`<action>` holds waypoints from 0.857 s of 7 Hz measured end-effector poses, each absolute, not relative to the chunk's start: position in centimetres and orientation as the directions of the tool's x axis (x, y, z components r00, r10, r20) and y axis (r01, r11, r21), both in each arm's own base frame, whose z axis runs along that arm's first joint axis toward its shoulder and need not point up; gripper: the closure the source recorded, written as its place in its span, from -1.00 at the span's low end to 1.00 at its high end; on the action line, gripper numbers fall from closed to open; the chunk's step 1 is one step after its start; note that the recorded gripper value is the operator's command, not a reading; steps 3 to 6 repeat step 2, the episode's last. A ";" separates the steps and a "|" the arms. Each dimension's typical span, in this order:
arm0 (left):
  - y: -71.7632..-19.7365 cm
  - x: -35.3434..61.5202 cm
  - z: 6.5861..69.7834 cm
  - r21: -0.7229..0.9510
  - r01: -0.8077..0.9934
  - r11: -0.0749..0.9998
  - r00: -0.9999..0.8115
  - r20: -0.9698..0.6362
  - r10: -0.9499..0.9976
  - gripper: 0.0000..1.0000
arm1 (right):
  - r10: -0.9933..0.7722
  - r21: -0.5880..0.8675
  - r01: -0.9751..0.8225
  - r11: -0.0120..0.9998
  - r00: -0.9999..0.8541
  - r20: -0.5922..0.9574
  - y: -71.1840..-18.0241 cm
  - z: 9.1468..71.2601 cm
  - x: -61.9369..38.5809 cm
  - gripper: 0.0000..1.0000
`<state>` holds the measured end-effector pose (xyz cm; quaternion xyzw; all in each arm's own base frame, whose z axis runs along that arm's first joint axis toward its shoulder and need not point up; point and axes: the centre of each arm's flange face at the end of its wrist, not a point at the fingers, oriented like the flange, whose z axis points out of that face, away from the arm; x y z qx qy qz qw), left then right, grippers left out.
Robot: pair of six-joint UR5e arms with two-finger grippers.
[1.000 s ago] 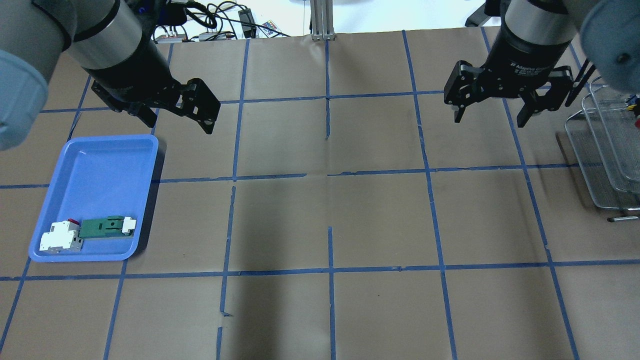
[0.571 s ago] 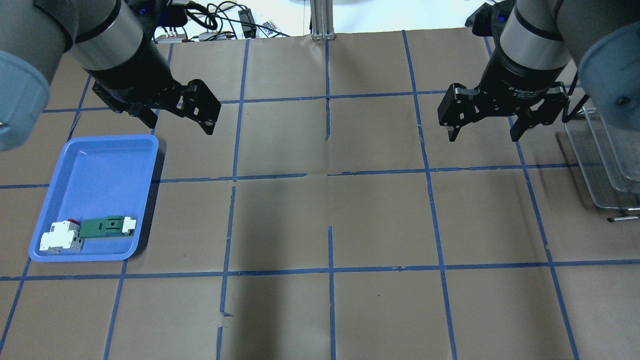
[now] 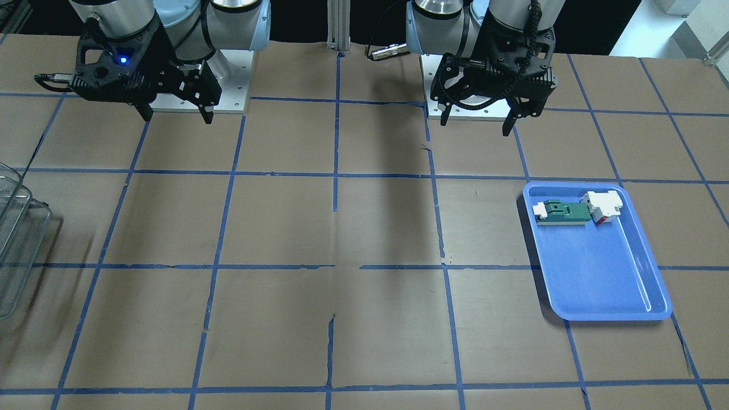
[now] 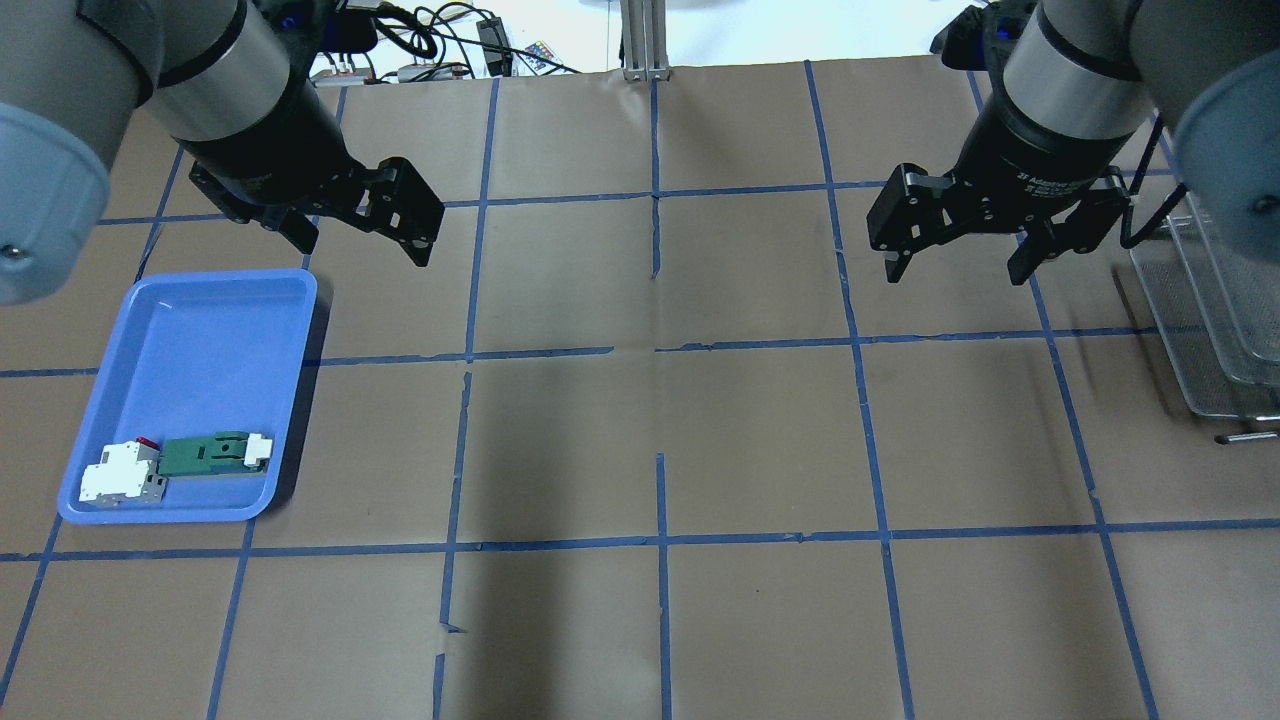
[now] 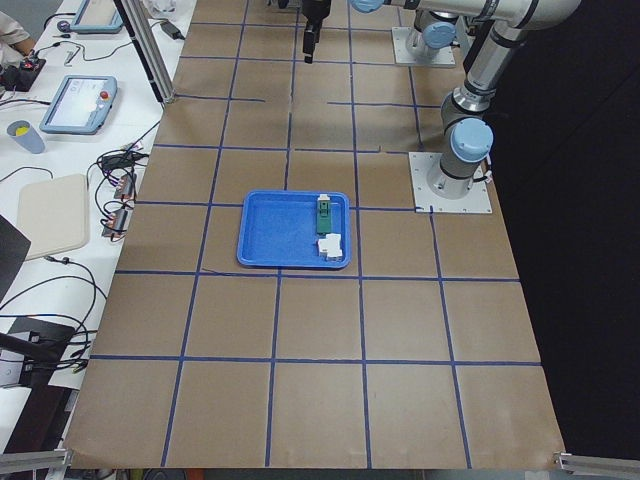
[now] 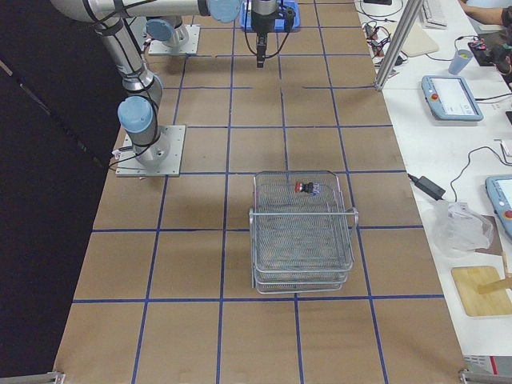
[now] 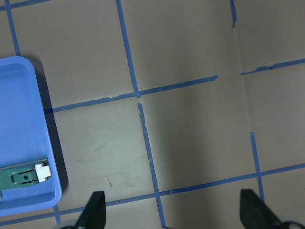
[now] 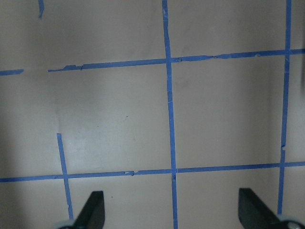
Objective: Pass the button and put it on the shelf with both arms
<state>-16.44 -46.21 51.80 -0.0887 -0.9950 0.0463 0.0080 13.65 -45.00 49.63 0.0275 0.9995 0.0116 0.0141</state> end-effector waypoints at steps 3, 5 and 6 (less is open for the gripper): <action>-46.4 -16.4 51.8 -0.109 0.175 0.978 -0.984 0.005 0.177 -1.00 | 0.056 0.028 0.055 0.998 -0.998 -0.028 -44.5 50.1 13.6 -1.00; -46.4 -16.4 51.8 -0.109 0.175 0.978 -0.984 0.005 0.177 -1.00 | 0.056 0.028 0.055 0.998 -0.998 -0.028 -44.5 50.1 13.6 -1.00; -46.4 -16.4 51.8 -0.109 0.175 0.978 -0.984 0.005 0.177 -1.00 | 0.056 0.028 0.055 0.998 -0.998 -0.028 -44.5 50.1 13.6 -1.00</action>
